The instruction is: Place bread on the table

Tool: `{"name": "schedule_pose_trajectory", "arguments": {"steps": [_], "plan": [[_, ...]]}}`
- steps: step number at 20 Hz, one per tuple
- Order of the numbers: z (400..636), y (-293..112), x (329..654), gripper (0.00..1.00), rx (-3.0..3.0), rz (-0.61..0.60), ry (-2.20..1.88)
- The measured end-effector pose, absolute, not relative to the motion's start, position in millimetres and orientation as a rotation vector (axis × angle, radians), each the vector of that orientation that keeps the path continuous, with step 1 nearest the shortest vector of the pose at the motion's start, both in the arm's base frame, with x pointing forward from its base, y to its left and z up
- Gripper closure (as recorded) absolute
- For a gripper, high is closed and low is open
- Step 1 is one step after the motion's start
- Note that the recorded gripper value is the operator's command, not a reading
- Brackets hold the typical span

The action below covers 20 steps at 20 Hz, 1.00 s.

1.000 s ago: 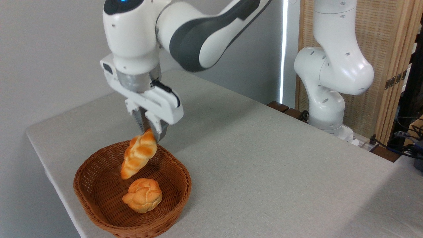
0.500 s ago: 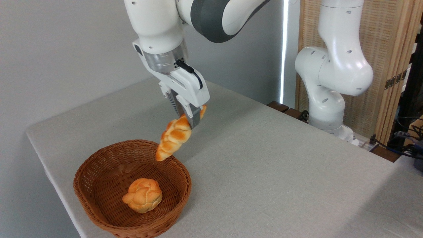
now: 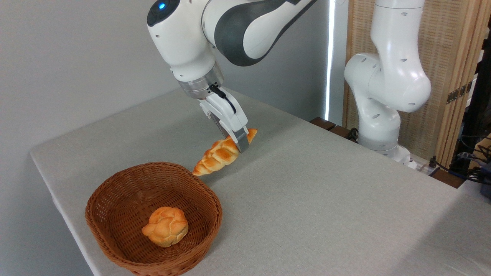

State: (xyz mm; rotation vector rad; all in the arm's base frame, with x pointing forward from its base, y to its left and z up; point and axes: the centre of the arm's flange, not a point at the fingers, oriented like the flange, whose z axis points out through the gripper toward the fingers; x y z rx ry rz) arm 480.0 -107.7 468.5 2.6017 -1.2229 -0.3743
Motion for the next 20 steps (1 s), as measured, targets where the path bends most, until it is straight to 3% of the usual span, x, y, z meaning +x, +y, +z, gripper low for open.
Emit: {"name": "schedule_pose_trajectory", "arguments": {"steps": [16, 20], "plan": [[463.0, -108.4, 480.0, 0.00, 2.598, -0.389, -1.221], [476.8, -109.5, 485.9, 0.00, 2.619, -0.339, -1.215]]}}
